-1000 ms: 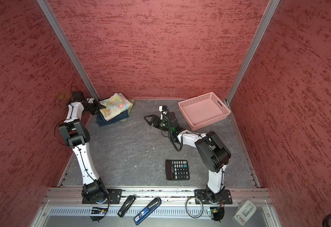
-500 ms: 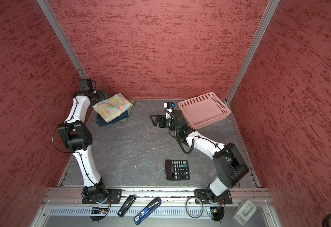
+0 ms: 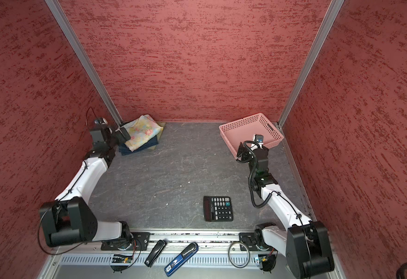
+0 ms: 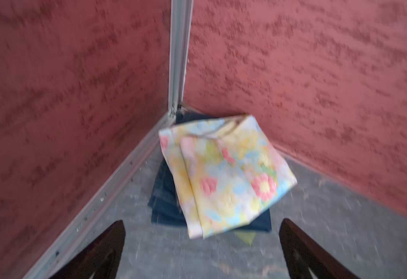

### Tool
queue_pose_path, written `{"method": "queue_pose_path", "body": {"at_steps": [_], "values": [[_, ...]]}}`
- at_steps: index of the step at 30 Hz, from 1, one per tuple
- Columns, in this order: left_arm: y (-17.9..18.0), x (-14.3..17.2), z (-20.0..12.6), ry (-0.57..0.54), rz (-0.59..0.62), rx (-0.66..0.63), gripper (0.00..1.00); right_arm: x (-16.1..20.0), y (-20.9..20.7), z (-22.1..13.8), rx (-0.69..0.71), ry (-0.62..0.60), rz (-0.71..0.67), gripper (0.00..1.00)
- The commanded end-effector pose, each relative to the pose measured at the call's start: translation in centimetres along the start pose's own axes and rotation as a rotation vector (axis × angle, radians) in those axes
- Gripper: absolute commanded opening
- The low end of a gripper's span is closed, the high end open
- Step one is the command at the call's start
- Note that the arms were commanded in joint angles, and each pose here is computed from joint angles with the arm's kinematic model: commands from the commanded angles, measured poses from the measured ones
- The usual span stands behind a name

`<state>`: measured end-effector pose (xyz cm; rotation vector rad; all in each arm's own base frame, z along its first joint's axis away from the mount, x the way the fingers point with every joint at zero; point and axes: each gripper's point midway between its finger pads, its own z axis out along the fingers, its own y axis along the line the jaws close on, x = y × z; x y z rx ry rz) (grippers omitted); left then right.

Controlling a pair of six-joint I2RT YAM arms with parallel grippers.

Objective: Fold and stack skirts
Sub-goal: Reset both arms

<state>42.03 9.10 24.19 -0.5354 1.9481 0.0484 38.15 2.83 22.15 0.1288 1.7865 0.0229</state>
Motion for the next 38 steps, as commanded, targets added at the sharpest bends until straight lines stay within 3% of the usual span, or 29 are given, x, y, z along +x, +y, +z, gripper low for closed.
{"method": "queue_pose_path", "body": {"at_steps": [1,5,8,10,13,14,17,20,38], "values": [[-1.8,4.1,-1.5,0.012,0.04,0.126,0.99,0.5,-3.2,-0.3,0.126,-0.111,-0.068,0.99],[-0.4,9.1,-0.8,0.045,0.1,0.095,1.0,3.7,-5.4,-0.3,0.182,-0.141,-0.062,0.99],[0.6,10.5,0.6,-0.054,0.112,0.097,1.0,4.8,-7.4,-0.7,0.18,-0.212,0.014,0.99],[1.1,11.4,1.5,-0.055,0.074,0.121,1.0,5.5,-7.9,-0.8,0.157,-0.247,0.035,0.99],[-0.4,12.2,2.6,-0.037,0.107,0.171,1.0,6.8,-7.6,-0.1,0.122,-0.254,0.023,0.99],[-1.2,12.3,2.6,-0.045,0.125,0.186,0.99,7.5,-7.7,0.4,0.127,-0.197,0.025,0.99],[-4.4,14.1,1.5,-0.173,0.27,0.265,1.0,7.6,-7.3,2.2,0.112,-0.144,0.007,0.99],[-3.1,14.3,1.7,-0.165,0.235,0.208,0.99,7.7,-7.2,2.8,0.091,-0.116,0.008,0.99],[-3.1,14.3,1.7,-0.171,0.224,0.222,0.99,7.8,-7.0,3.0,0.082,-0.11,0.007,0.99]]}}
